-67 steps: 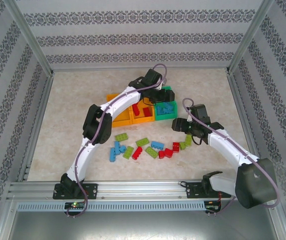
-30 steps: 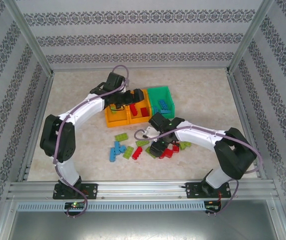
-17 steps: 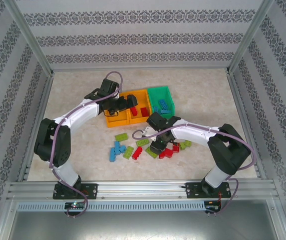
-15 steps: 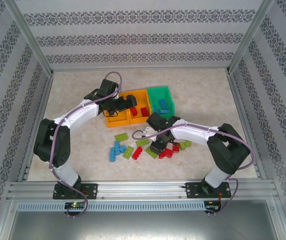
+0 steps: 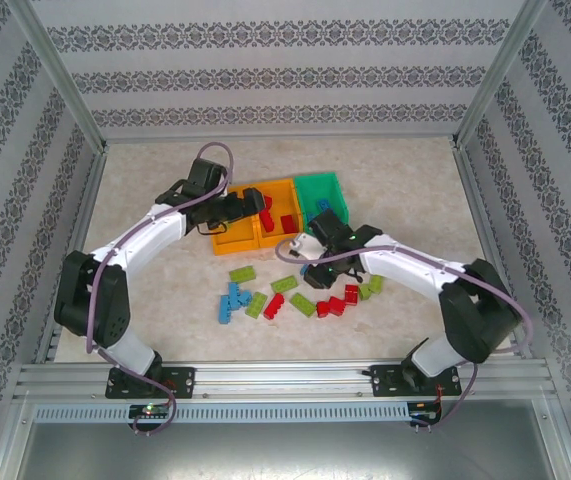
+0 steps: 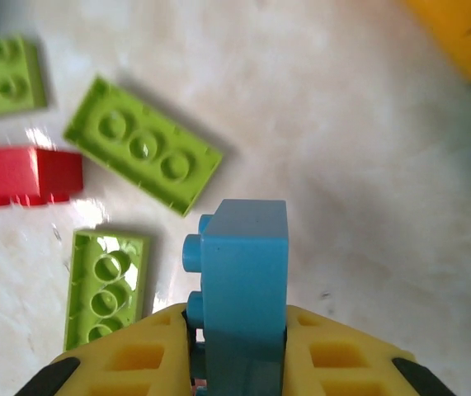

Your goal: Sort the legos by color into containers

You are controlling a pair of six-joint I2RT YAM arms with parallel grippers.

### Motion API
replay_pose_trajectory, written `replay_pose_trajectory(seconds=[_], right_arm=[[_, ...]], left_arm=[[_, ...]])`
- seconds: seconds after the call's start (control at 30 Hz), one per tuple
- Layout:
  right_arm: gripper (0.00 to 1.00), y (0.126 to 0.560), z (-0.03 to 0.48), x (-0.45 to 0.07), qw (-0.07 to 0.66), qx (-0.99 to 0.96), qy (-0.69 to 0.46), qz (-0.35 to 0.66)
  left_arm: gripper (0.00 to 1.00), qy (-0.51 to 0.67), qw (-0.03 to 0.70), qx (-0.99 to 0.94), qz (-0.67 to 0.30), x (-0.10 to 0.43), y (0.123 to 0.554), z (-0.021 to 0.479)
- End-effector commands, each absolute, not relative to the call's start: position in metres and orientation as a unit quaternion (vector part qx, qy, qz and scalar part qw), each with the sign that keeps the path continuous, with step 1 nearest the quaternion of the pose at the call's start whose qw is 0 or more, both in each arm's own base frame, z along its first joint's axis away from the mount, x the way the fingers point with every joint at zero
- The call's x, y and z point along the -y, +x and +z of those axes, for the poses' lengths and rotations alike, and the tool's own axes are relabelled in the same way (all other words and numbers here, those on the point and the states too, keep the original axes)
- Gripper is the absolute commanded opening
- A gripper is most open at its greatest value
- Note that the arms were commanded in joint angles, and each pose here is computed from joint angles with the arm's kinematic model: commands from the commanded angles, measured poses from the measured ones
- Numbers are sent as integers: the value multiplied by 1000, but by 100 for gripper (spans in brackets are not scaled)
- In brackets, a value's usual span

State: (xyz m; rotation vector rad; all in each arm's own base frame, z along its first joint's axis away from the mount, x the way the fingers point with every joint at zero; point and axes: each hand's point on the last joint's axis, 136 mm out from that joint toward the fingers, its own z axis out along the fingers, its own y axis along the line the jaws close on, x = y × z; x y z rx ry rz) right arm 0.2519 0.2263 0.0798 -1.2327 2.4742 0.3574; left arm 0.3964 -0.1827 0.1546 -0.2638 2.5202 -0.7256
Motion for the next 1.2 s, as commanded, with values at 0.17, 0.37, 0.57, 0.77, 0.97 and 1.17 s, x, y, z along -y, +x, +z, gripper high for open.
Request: replay_pose_trajectory(seconds=[0.17,0.37,0.57,0.77,0.97,1.17], right_arm=[[23,313,149,-216,304,-886,-261,234],[24,362,159,-201,311,-904,-134,260],[22,406,144,-191,294,-923,-53,241],[25,439,128,-185,282,-938,-10,203],[26,458,117,-182,276,-945,5,177],[32,466,109,-181,264,-951,8,159]], left_arm=[[99,-91,248,-943,-205,154,377,144],[100,-80,244,-951,-173,141,362,136],[100,-69,231,-960,-145,128,341,123],[100,-54,198,-971,-119,121,309,100],[100,-45,178,-978,-103,120,274,85],[98,-28,160,-981,-103,126,243,77]])
